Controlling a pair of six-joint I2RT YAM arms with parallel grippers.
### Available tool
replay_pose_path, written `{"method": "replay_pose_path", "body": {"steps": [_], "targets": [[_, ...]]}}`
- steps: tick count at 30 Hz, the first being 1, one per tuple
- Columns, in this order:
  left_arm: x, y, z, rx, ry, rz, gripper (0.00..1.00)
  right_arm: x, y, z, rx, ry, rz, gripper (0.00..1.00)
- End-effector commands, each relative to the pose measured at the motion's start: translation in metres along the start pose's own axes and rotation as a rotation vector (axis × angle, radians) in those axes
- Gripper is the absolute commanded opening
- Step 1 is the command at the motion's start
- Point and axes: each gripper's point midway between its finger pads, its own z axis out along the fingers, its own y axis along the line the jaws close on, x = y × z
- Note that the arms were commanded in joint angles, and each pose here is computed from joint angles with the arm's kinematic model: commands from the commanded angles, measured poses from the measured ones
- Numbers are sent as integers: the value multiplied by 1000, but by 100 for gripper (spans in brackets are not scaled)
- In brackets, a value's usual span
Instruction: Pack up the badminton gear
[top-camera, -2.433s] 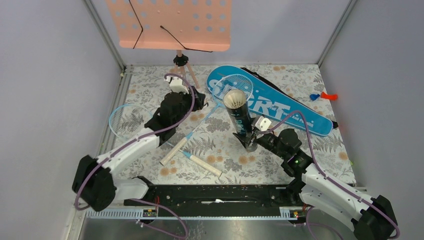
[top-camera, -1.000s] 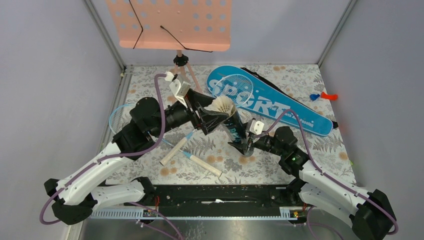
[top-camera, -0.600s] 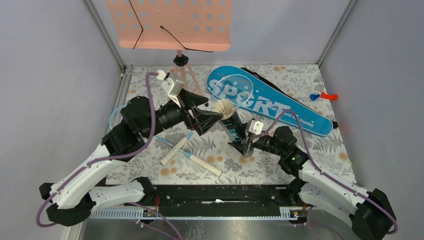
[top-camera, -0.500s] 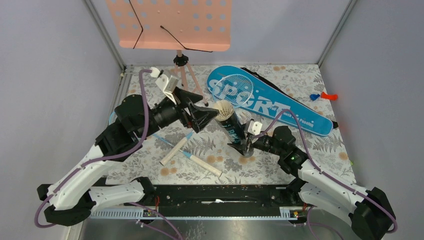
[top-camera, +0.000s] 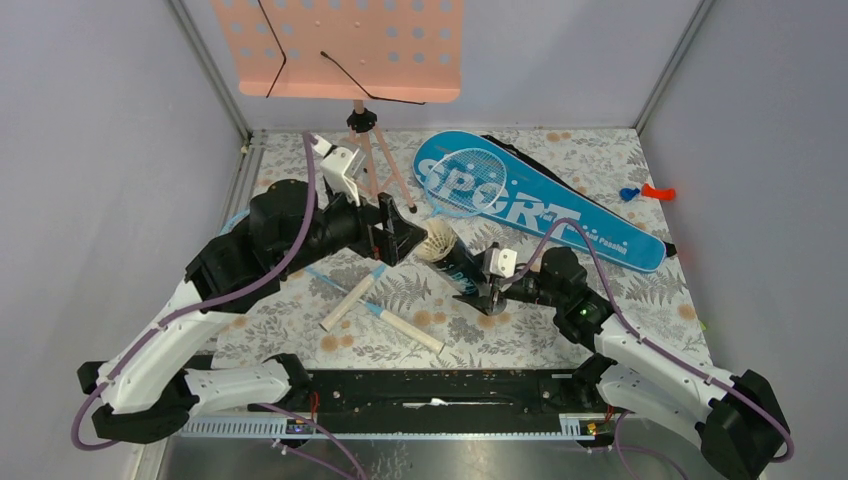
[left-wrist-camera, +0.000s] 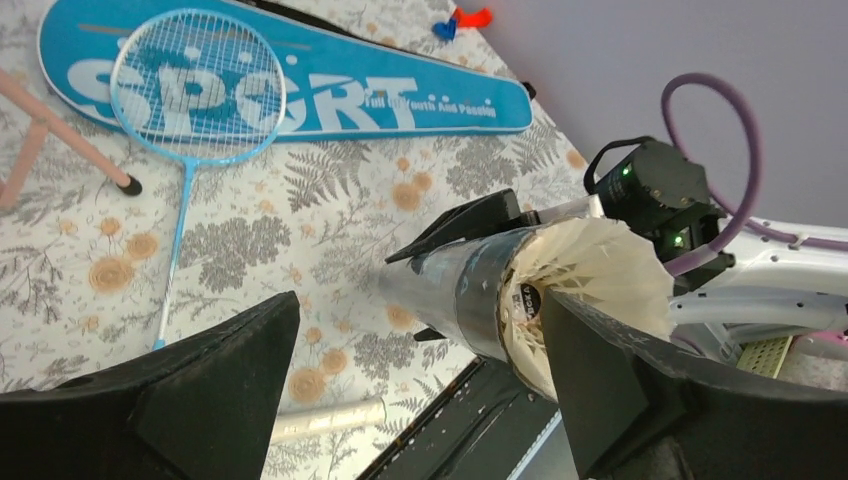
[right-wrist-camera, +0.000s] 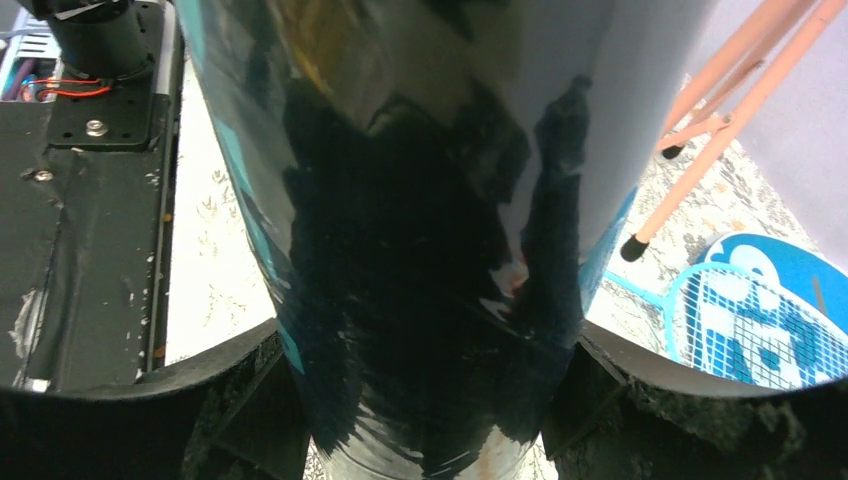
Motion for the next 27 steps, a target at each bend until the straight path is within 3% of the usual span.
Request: {"method": "replay_pose_path", "body": {"steps": [1,6,14,19,23,27], "targets": [[16,-3,2,17,73,-23,99,-36,-3,3,-49,-83,-82,20],[44,14,14,-79,201,-28,99,-38,-1,2,-55,-89,-93,19],[92,7,35,-35,478,-2,99,-38,7,2,-101,-96,-95,19],[111,7,55,-24,573,5,99,-40,8,2,-109,-107,-96,18],[101,0,64,-7,537,17,99,-41,4,4,-85,-117,-84,17],[62,-9,60,8,379,19,99,-43,-10,5,-1,-127,-67,17]]}}
